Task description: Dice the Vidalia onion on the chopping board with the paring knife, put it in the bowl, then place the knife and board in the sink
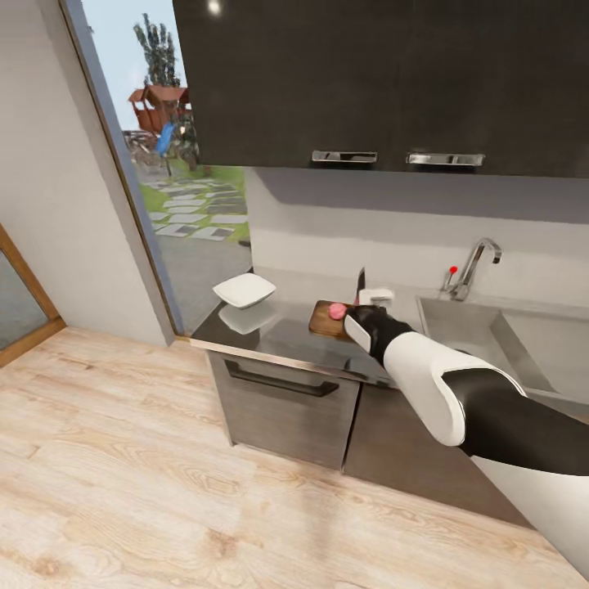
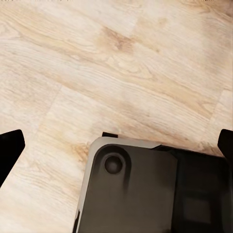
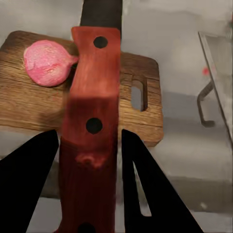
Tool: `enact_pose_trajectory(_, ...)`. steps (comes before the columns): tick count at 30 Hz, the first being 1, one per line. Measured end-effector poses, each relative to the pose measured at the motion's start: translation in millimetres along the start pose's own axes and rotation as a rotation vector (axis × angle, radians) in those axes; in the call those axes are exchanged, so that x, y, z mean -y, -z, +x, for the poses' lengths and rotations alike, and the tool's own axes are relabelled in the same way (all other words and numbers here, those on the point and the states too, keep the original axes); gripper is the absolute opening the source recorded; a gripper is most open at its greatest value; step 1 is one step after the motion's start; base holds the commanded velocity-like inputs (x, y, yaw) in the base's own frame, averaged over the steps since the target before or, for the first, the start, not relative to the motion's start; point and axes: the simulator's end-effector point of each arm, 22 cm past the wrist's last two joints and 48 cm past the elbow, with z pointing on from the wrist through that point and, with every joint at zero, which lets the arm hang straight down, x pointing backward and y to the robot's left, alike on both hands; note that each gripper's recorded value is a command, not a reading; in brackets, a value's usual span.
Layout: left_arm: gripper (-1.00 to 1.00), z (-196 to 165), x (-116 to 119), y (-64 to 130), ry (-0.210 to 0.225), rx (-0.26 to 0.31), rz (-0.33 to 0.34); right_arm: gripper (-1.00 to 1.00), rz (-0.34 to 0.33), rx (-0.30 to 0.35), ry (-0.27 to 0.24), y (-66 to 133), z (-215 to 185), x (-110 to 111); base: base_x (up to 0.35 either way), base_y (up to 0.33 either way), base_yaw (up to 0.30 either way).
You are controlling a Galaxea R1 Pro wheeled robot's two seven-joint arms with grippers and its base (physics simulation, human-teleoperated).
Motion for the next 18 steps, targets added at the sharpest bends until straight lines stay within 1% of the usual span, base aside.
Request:
enact_pose_trajectory(3,1.00,-0.2,0.1,0.0,0.000,0.000,0.001,-1.00,0.047,0.045,0.095,0.8,-11.6,9.9,0.000,0.000,0.000)
enact_pose_trajectory(7,1.00,0.0,0.2,0.0,0.000,-0.001,0.001,-1.00,0.174,0.055,0.245,4.1,-18.3,36.6,0.000,0.000,0.000)
enact_pose_trajectory(8,1.00,0.1,0.2,0.0,0.000,-0.001,0.001,-1.00,0.193,0.059,0.266,4.9,-20.0,40.3,0.000,0.000,0.000)
enact_pose_trajectory(11,1.00,0.6,0.1,0.0,0.000,-0.002,0.001,-1.00,0.298,0.116,0.400,11.5,-39.1,58.0,0.000,0.000,0.000)
enact_pose_trajectory(13,1.00,0.8,0.3,0.1,-0.003,-0.003,0.001,-1.00,0.346,0.156,0.482,15.5,-50.5,63.6,0.000,0.000,0.000)
enact_pose_trajectory(14,1.00,0.9,0.6,0.1,-0.008,-0.003,0.003,-1.00,0.368,0.177,0.535,17.2,-55.2,65.0,0.000,0.000,0.000)
enact_pose_trajectory(16,1.00,1.2,1.2,0.1,-0.017,-0.004,0.006,-1.00,0.385,0.191,0.588,18.0,-56.6,65.3,0.000,0.000,0.000)
enact_pose_trajectory(18,1.00,1.4,1.8,0.1,-0.026,-0.005,0.009,-1.00,0.393,0.196,0.617,18.1,-56.3,65.1,0.000,0.000,0.000)
